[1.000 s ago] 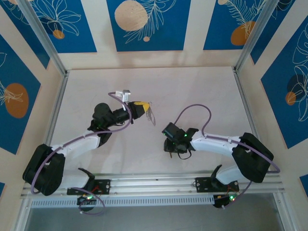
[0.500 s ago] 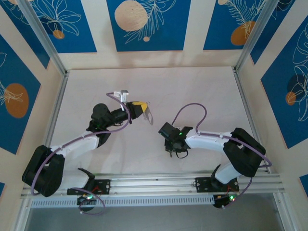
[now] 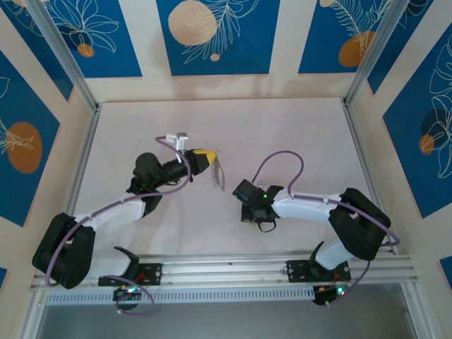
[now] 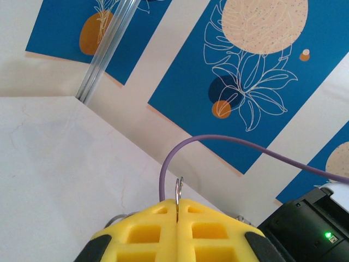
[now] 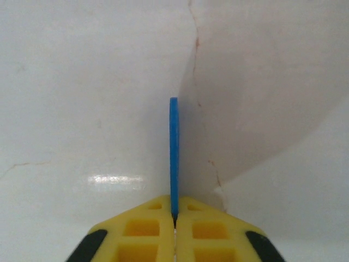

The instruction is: Put the keys on the keyring

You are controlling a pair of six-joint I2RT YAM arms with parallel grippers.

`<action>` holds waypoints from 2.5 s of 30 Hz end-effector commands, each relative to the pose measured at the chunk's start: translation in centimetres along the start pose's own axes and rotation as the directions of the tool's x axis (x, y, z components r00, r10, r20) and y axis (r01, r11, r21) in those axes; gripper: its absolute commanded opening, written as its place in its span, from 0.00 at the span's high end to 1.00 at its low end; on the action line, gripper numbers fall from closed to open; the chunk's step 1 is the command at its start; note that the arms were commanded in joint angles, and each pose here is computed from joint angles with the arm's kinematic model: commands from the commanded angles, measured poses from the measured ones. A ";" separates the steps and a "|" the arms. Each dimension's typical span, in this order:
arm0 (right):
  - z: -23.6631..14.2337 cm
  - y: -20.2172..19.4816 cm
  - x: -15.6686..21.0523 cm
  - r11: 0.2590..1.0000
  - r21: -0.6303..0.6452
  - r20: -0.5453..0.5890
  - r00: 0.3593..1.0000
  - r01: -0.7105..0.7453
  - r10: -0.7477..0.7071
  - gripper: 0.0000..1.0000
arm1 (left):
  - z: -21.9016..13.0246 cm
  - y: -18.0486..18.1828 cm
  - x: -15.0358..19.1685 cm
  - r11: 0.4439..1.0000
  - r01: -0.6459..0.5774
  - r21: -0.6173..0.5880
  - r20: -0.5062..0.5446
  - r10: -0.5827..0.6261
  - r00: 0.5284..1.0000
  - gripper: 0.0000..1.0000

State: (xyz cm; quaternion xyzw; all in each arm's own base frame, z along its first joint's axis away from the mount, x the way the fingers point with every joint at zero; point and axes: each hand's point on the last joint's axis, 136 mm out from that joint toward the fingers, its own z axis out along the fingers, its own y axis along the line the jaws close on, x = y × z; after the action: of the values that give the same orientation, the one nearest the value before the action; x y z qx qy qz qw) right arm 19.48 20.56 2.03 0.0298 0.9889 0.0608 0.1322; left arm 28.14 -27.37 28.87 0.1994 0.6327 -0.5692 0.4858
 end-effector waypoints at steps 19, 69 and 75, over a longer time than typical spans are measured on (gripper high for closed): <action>-17.4 4.9 -10.1 0.583 -0.737 0.411 0.911 0.343 -0.016 1.00 | 0.4 -1.9 -1.4 0.995 -0.057 0.082 -0.016 0.058 0.998 1.00; 1.4 1.3 -7.2 0.946 -0.301 -0.074 0.986 0.121 -0.149 0.83 | 1.6 -2.1 -1.5 0.995 -0.047 0.092 -0.027 0.049 0.998 1.00; 1.3 1.4 -7.5 0.945 -0.305 -0.062 0.987 0.121 -0.146 0.83 | 1.7 -2.2 -1.5 0.994 -0.047 0.096 -0.028 0.050 0.998 1.00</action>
State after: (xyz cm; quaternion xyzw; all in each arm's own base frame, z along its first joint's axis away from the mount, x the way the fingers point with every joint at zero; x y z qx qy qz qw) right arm 26.38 21.20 2.23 -0.0601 0.9740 0.2014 0.0845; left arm 28.16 -28.83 28.90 0.2248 0.6399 -0.5806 0.4505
